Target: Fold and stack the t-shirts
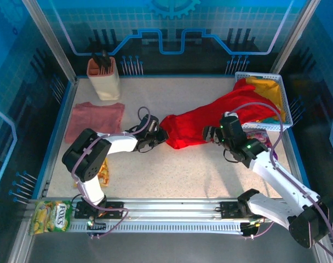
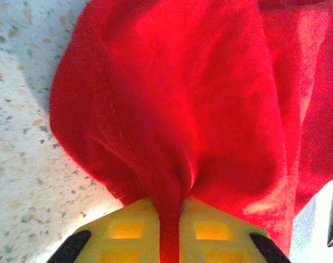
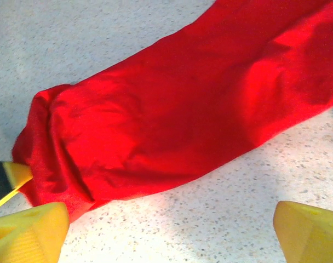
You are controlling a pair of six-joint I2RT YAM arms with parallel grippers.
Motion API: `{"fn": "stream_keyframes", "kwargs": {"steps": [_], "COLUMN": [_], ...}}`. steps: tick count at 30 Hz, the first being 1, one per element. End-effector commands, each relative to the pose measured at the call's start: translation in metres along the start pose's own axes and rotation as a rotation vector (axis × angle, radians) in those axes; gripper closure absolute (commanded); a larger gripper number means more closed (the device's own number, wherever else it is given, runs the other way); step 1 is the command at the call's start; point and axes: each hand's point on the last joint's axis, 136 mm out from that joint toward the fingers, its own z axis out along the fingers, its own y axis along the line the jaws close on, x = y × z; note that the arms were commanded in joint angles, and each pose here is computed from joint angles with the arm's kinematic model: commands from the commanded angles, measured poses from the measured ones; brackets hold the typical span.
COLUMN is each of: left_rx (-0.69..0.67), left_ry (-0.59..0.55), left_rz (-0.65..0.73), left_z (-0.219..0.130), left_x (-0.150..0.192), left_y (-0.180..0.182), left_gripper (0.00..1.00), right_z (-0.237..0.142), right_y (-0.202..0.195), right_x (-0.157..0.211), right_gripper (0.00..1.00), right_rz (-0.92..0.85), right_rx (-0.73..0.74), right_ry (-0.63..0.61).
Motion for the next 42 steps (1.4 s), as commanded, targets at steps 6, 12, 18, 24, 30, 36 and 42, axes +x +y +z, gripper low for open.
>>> {"fn": "stream_keyframes", "kwargs": {"steps": [6,12,18,24,30,36,42], "left_rx": [-0.038,-0.03,-0.043,-0.034,-0.046,-0.041,-0.041], "left_ry": [-0.173,-0.218,-0.281,-0.304,-0.309,-0.293,-0.295], "left_rz": [0.327,0.43,0.435,0.438,0.441,0.433,0.431], "left_z": [-0.127,-0.201,-0.244,-0.263,-0.264,-0.258,-0.257], "left_x": [-0.046,-0.047,-0.048,-0.049,-0.049,-0.049,-0.049], "left_y": [-0.061,-0.072,-0.065,-0.065,-0.059,-0.059,-0.058], "left_gripper": [1.0,1.0,1.0,1.0,1.0,1.0,1.0], "right_z": [0.017,0.049,0.069,0.089,0.112,0.129,0.146], "right_y": [-0.047,-0.059,-0.043,-0.031,-0.025,-0.029,-0.039], "right_x": [-0.004,0.005,0.01,0.017,0.028,0.048,0.068], "right_gripper": [0.05,0.05,0.05,0.02,0.03,0.03,0.15], "right_rz": [0.156,0.24,0.27,0.297,0.276,0.244,0.212], "right_rx": [0.084,0.083,0.006,-0.035,-0.023,0.026,0.091], "right_ry": [0.03,0.098,0.134,0.16,0.198,0.258,0.334]}}
